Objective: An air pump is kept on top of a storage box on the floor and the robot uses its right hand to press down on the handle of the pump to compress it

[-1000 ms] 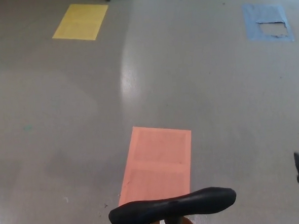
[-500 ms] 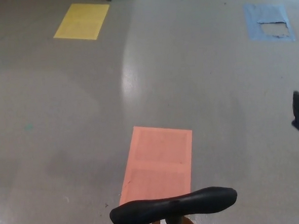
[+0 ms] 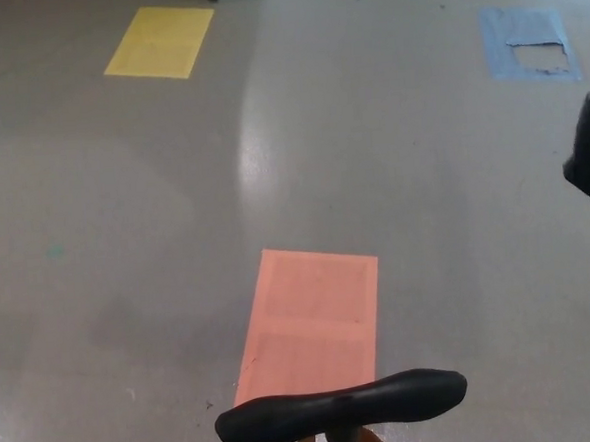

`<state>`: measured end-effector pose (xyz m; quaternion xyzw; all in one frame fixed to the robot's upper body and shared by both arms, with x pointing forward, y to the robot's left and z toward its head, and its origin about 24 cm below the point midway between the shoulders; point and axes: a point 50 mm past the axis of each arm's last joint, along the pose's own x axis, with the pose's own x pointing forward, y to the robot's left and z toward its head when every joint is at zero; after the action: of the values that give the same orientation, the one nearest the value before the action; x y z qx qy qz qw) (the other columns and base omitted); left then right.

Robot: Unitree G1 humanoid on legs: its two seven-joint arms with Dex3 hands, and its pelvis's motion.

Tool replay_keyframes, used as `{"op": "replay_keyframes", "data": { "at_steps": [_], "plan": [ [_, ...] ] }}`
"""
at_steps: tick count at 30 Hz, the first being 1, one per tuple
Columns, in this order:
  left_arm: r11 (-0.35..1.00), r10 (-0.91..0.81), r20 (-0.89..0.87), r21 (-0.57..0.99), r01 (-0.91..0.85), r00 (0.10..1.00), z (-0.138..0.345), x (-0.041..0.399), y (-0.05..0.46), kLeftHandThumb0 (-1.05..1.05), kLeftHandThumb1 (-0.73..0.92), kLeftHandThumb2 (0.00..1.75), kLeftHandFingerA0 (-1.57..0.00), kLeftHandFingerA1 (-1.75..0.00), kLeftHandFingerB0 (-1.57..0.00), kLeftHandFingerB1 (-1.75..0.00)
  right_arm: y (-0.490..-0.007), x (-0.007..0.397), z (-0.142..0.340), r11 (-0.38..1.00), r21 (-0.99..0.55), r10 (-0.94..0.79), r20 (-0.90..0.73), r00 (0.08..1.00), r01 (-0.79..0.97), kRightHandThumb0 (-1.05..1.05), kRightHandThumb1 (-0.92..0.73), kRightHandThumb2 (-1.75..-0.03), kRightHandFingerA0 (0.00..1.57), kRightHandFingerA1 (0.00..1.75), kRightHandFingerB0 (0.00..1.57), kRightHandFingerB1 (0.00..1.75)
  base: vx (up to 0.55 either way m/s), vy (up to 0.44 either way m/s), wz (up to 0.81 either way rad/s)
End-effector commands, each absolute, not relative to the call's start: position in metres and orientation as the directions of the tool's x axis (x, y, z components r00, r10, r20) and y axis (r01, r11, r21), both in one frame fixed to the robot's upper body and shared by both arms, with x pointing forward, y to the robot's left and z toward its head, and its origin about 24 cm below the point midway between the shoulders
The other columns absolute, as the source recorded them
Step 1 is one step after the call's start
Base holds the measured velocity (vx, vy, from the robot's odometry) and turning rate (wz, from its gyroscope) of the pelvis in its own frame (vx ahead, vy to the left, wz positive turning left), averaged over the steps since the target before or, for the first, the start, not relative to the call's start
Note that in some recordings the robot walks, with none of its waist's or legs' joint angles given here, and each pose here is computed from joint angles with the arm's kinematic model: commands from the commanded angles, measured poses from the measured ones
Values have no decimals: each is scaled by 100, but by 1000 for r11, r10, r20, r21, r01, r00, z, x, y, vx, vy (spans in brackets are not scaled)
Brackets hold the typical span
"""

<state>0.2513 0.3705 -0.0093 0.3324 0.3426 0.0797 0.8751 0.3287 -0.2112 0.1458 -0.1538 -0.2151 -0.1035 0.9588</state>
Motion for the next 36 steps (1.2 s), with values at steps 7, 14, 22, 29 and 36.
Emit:
{"op": "replay_keyframes", "data": {
  "at_steps": [7, 14, 22, 29, 36],
  "plan": [
    [766, 342, -553, 632, 116, 760, -6, 243, 381, -65, 64, 60, -35, -54, -34, -36, -83, 187, 299, 685, -720, 674, 685, 276, 115, -88, -90, -123, 0, 14, 0, 15, 0, 0, 0],
    [777, 352, -584, 618, 119, 731, -10, 237, 382, -65, 63, 59, -35, -50, -31, -33, -78, 175, 299, 615, -783, 748, 616, 248, 93, -88, -92, -125, 0, 11, 0, 14, 0, 0, 0],
    [798, 322, -563, 594, 102, 761, -10, 237, 380, -63, 61, 59, -34, -54, -34, -38, -72, 161, 299, 560, -829, 807, 549, 220, 15, -92, -89, -123, 7, 16, 7, 15, 0, 0, 0],
    [783, 338, -575, 611, 116, 745, -13, 236, 379, -64, 63, 59, -38, -54, -33, -38, -69, 157, 292, 455, -889, 873, 436, 217, -47, -88, -87, -121, 0, 13, 0, 13, 0, 0, 0],
    [788, 320, -568, 604, 120, 758, -8, 240, 380, -64, 62, 59, -31, -53, -34, -40, -72, 168, 291, 282, -959, 915, 265, 304, -15, -90, -92, -125, 0, 11, 0, 10, 0, 0, 0]
  ]
}}
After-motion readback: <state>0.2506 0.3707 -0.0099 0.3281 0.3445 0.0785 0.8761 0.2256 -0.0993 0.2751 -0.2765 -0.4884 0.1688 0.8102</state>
